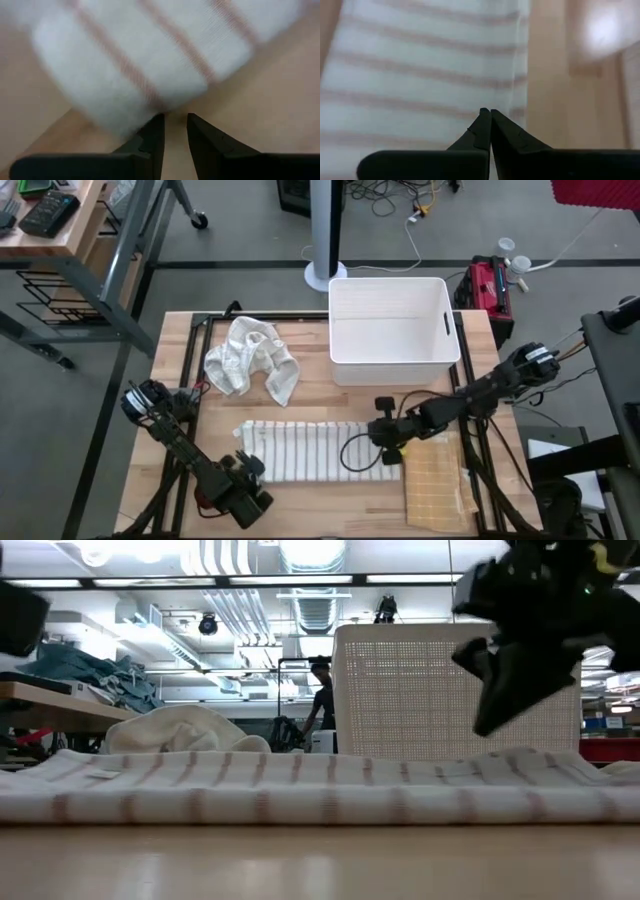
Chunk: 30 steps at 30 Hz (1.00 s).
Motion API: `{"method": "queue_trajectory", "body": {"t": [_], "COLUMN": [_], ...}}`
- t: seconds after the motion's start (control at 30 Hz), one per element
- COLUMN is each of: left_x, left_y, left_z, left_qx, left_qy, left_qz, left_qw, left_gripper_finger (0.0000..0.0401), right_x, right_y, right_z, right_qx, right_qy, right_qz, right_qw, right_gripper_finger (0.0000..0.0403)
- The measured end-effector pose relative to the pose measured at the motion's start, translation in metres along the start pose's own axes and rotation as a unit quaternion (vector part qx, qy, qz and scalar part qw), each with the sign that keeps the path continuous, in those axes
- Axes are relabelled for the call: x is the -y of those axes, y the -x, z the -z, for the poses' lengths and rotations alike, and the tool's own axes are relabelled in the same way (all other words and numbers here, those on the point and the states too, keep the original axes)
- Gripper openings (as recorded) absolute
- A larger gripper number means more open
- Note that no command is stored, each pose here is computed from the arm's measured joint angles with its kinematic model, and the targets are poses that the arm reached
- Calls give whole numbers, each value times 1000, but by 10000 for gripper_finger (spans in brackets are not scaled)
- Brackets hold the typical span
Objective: Fold towel
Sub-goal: Fold the white striped towel
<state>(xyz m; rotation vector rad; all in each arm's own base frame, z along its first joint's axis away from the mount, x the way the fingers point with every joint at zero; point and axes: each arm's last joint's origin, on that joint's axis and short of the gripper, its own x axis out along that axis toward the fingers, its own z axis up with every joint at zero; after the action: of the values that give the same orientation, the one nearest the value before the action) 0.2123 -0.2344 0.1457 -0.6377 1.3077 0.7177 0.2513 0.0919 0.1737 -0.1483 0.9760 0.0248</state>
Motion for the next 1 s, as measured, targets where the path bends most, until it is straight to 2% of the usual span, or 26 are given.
{"method": "queue_trajectory", "body": {"t": [0.13,0.23,0.3,0.4,0.53,0.67,0.87,1.0], "left_x": [-7,-4,3,10,13,8,-4,-16], "left_y": [1,4,9,17,20,15,-1,-14], "left_z": [1,0,-2,-6,-10,-15,-21,-23], "left_qx": [-17,-4,25,85,146,206,201,169], "left_qy": [57,88,91,85,70,95,143,161], "left_qz": [-39,-26,4,38,53,58,31,-4], "left_qw": [997,996,996,992,985,972,969,972], "left_gripper_finger": [74,74,74,74,74,75,75,75], "right_x": [-4,-9,-11,-10,-6,-2,5,6], "right_y": [-2,-1,0,0,-4,-5,6,4], "right_z": [1,2,4,6,7,11,24,28], "right_qx": [-9,-11,-17,-23,-23,-47,-109,-112], "right_qy": [0,4,8,8,16,20,-3,-3], "right_qz": [-40,-57,-55,-37,22,36,55,55], "right_qw": [999,998,998,999,999,998,992,992], "right_gripper_finger": [2,2,2,2,2,2,1,1]}}
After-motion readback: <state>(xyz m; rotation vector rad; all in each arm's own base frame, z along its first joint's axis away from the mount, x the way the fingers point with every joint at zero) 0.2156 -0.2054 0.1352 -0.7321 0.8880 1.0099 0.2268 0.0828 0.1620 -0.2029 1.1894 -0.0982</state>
